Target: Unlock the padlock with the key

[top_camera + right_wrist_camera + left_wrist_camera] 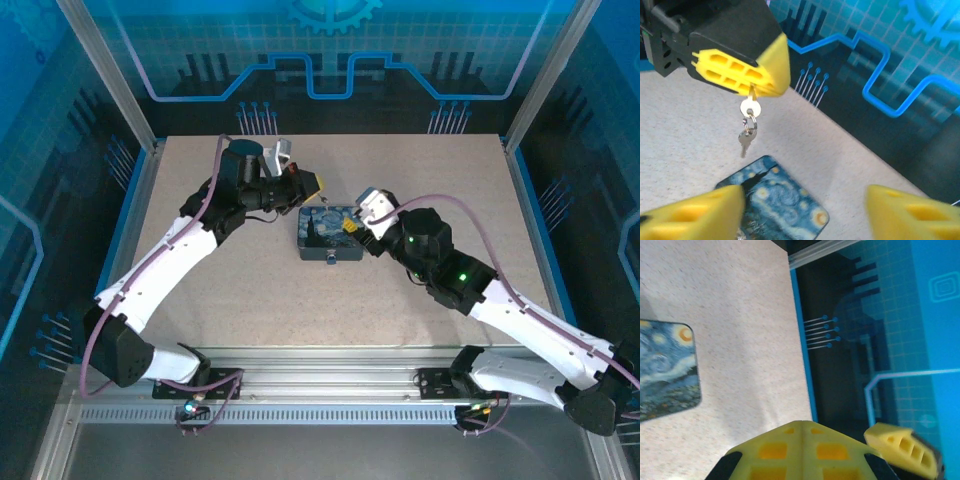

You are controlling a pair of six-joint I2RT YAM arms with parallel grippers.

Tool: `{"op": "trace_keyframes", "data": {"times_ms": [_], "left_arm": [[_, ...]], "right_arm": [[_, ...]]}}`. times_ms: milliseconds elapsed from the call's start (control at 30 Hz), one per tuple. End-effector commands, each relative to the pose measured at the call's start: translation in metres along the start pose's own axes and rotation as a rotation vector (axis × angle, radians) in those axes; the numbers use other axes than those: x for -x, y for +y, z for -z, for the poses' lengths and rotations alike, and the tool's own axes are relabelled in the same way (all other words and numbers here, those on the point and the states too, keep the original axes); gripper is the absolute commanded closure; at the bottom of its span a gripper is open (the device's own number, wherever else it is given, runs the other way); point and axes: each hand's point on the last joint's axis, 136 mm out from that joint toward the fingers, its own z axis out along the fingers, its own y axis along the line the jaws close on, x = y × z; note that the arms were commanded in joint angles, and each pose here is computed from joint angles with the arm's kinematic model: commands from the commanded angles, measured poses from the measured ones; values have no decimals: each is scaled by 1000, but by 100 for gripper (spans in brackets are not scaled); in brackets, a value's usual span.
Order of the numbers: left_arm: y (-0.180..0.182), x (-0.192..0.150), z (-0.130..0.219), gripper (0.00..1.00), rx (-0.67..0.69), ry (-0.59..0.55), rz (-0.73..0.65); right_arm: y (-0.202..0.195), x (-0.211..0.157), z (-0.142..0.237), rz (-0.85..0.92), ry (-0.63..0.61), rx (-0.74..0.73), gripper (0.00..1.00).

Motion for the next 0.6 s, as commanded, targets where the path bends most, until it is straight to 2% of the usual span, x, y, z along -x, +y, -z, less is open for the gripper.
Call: {"op": "trace_keyframes", "data": {"times_ms": [0, 267, 567], "left_arm": [[7, 5, 11, 100, 46, -56, -123], [19, -8, 10, 100, 29, -66, -154], [7, -18, 10, 100, -26, -118, -194]], "right_arm": [[15, -21, 2, -302, 77, 132, 0], [22, -31, -12, -724, 52, 359, 0], [30, -10, -24, -1104, -108, 575, 24]]}}
